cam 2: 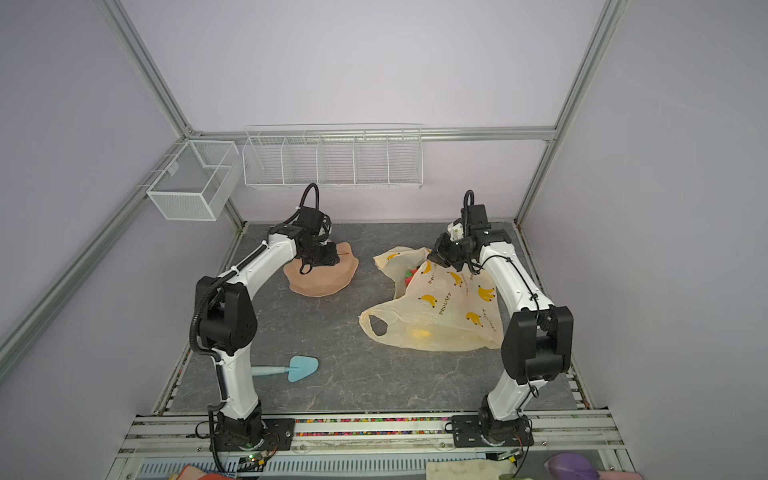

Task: Place the fruits into the plastic bag
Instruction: 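Lower the left gripper and grasp the small strawberry in the bowl, then carry the strawberry with the left gripper over the bag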

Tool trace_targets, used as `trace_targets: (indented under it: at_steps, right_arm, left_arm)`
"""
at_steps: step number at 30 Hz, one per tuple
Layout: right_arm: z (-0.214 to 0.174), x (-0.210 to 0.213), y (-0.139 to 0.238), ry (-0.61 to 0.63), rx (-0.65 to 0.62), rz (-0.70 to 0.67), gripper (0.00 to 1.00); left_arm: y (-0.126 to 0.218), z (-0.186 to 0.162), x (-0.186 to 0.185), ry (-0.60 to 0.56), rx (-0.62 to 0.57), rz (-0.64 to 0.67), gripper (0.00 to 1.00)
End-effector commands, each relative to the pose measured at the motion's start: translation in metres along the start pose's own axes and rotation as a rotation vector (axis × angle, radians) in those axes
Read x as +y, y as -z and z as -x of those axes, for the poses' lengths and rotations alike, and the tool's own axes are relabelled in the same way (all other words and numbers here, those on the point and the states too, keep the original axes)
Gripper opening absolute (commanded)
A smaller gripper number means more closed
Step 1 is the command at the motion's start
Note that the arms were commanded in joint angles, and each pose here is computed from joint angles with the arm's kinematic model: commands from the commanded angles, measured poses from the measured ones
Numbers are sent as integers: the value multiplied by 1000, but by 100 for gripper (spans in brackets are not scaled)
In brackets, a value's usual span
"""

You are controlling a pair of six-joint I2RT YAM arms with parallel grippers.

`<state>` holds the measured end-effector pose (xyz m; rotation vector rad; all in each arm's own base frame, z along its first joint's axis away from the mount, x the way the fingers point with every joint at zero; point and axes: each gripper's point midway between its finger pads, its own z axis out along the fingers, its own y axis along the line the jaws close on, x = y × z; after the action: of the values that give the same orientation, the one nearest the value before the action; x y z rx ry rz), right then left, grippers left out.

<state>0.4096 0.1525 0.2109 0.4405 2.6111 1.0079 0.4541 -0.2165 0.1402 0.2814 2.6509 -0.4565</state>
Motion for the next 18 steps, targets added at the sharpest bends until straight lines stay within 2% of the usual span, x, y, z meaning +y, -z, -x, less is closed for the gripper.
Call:
trace_targets:
  at_steps: [1, 3, 6, 18]
  right_arm:
    - [4, 1, 1, 15, -2, -3, 7]
    - [4, 1, 1, 17, -3, -2, 7]
    - [4, 1, 1, 17, -3, -3, 7]
    - [2, 1, 2, 16, -1, -1, 7]
  left_arm:
    - [2, -21, -64, -164, 47, -302, 27]
    - [6, -29, -90, -189, 70, -416, 26]
    - [5, -41, -110, -213, 102, -488, 22]
    - [-17, -86, -156, -256, 200, -566, 21]
